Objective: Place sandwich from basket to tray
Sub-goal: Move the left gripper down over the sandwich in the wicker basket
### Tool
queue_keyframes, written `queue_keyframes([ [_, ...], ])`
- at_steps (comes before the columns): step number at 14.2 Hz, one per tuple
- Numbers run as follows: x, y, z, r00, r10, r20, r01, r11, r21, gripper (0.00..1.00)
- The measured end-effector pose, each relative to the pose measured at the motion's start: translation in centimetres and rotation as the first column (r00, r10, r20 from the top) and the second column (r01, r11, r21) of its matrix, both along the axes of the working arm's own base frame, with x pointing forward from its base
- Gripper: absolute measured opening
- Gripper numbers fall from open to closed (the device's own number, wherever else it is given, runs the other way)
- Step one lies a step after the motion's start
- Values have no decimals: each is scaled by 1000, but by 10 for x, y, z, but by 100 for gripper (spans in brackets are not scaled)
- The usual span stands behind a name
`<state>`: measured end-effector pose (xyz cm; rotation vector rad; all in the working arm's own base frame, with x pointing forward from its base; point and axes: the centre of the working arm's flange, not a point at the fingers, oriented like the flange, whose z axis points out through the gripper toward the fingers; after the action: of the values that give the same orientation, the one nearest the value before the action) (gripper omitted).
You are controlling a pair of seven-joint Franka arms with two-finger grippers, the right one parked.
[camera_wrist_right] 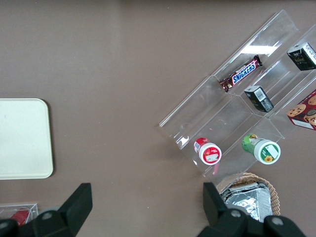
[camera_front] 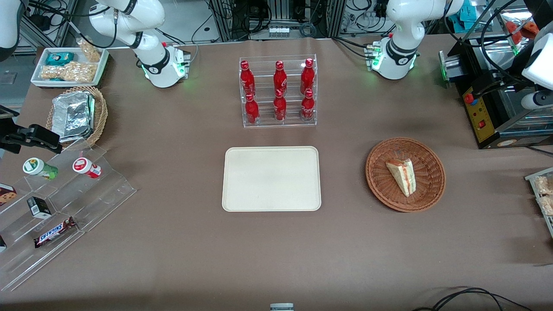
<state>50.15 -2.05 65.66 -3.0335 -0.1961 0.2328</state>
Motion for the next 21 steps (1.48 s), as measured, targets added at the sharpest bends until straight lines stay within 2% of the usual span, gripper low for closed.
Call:
queue_keyframes([
  [10, 3, 1, -6, 1000, 1, -16, -1, 1000, -2, 100],
  [11, 7, 2, -14, 999, 2, -35, -3, 1000, -3, 100],
  [15, 37, 8, -82, 982, 9, -187, -12, 1000, -17, 100],
  [16, 45, 9, -99, 977, 20, -211, -24, 1000, -16, 100],
  [18, 60, 10, -127, 976, 83, -202, -85, 996, -1, 100],
  [21, 75, 6, -171, 962, 246, -121, -244, 969, 35, 100],
])
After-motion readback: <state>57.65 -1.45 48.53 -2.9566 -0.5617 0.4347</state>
